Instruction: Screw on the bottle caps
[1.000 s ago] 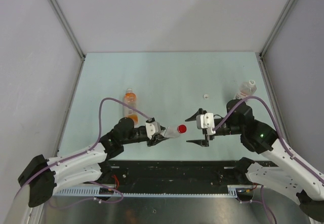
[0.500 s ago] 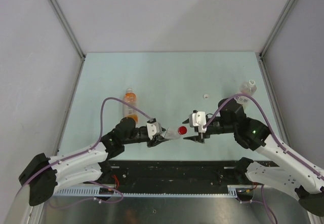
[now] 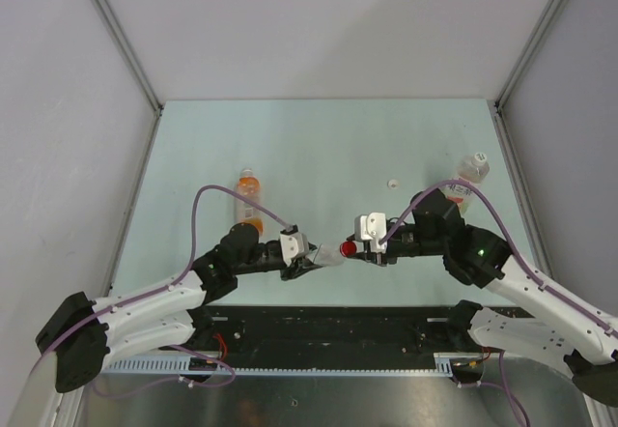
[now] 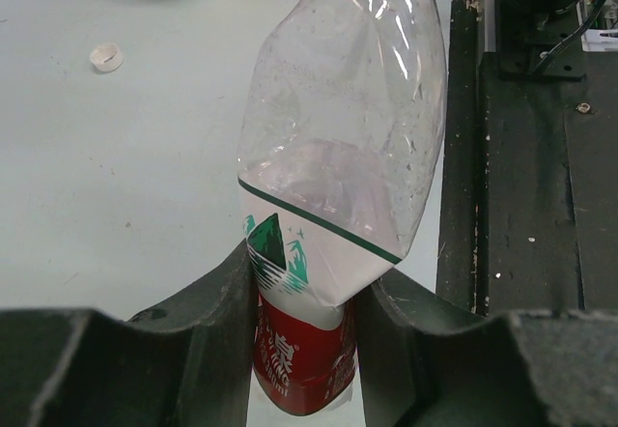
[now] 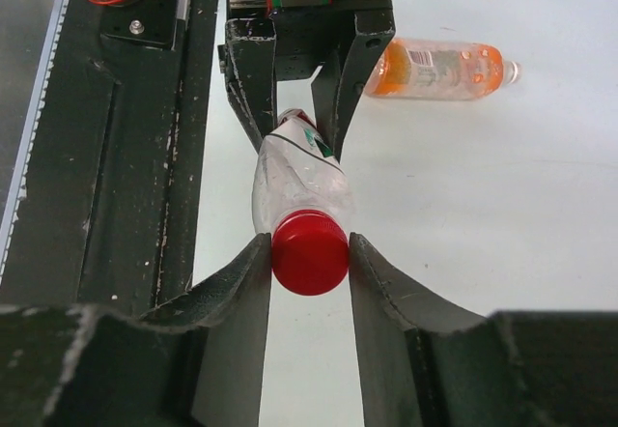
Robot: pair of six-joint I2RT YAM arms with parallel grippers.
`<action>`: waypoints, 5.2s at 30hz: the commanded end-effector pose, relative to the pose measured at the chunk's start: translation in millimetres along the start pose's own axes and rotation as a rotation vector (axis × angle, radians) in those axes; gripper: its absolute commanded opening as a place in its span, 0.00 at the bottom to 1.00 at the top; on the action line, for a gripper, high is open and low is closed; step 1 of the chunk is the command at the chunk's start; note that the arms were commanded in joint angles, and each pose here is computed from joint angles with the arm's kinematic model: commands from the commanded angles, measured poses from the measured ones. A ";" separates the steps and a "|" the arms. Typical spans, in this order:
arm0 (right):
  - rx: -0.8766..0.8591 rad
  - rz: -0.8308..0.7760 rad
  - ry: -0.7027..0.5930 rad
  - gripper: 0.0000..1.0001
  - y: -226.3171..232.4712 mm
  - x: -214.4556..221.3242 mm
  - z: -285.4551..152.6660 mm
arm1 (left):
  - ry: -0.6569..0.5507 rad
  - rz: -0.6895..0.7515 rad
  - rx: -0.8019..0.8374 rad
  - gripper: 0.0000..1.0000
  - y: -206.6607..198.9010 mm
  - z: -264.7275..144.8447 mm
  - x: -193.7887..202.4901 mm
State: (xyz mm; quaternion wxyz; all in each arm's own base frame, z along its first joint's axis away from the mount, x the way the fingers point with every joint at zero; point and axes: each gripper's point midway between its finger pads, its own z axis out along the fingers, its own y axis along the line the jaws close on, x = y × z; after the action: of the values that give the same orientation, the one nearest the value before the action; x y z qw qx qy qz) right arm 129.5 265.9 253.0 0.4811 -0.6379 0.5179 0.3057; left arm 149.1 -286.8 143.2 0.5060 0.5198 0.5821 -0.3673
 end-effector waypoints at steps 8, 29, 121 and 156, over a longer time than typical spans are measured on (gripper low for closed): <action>0.069 0.050 0.013 0.31 -11.8 -1.3 6.2 | -0.107 0.045 -0.042 0.00 11.7 -3.3 -43.4; 0.600 1.180 0.020 0.19 -75.4 27.3 44.2 | -0.083 0.082 -0.399 0.00 82.8 -9.5 -67.6; 0.702 1.351 -0.128 0.00 -102.3 28.2 70.8 | -0.149 0.185 -0.540 0.00 98.9 -31.6 -95.5; 0.073 0.062 -0.230 0.95 -19.4 -44.4 -27.1 | -0.210 0.046 -0.167 0.00 10.0 -29.7 -59.4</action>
State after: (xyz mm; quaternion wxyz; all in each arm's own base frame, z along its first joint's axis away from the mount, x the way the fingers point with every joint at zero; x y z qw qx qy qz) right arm 164.7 261.1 334.0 0.5593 -0.4371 0.5813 0.3978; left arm 178.1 -261.0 196.2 0.6345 0.4184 0.5777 -0.2977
